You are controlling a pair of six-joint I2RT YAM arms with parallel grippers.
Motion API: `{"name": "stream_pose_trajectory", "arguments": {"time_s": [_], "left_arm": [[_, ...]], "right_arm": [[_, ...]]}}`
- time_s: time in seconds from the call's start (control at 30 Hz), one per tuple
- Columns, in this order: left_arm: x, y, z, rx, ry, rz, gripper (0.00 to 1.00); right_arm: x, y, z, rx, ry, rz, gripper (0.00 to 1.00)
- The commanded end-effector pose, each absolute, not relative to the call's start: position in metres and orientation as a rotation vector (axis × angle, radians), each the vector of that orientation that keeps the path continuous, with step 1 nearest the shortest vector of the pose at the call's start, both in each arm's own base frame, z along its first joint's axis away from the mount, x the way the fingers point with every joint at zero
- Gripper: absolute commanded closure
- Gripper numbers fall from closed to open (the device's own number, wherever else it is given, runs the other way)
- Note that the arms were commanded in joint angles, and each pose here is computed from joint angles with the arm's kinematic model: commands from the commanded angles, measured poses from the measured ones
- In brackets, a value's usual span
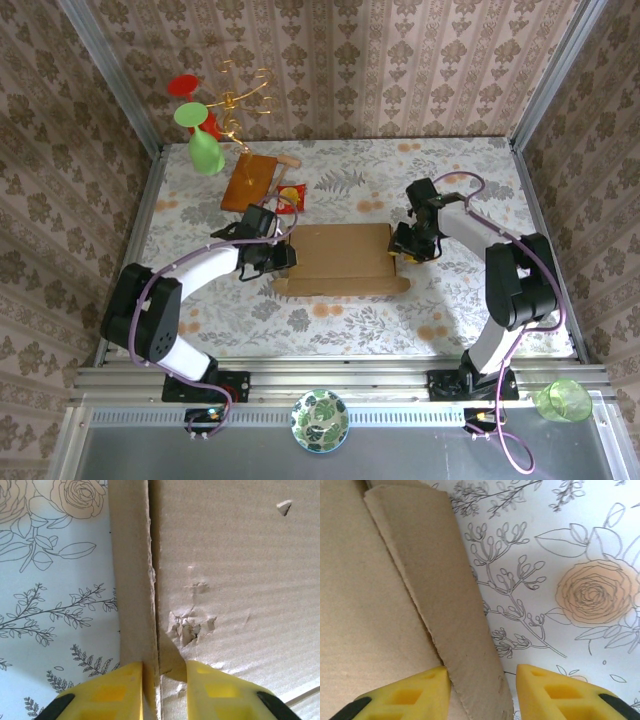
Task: Fold the paper box
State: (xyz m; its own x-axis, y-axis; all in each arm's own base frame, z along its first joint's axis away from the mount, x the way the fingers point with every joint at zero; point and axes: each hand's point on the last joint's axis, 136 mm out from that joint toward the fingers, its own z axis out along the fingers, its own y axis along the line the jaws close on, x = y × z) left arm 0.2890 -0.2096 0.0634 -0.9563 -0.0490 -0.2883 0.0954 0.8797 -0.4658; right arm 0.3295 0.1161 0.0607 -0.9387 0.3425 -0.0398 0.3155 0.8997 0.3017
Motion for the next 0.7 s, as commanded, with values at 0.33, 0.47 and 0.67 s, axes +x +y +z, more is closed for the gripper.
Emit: {"name": "stream_pose_trajectory", "arguments": {"time_s": [0.33,0.47,0.67], "left_arm": [[0.278,-0.211,0.054,-0.125,2.832,-0.77,1.0],[0.277,-0.214,0.057,-0.131,2.848,-0.794,1.0],[0.279,-0.215,0.06,-0.12,2.859,-0.815,1.0]], "right_arm": [[0.301,0.103,0.088,0.711,2.757,0.754,0.34],[0.31,0.123,0.088,0.688,2.683,1.014,0.28],[0.322,0.116,0.081,0.645,2.723,0.995,0.26]]}}
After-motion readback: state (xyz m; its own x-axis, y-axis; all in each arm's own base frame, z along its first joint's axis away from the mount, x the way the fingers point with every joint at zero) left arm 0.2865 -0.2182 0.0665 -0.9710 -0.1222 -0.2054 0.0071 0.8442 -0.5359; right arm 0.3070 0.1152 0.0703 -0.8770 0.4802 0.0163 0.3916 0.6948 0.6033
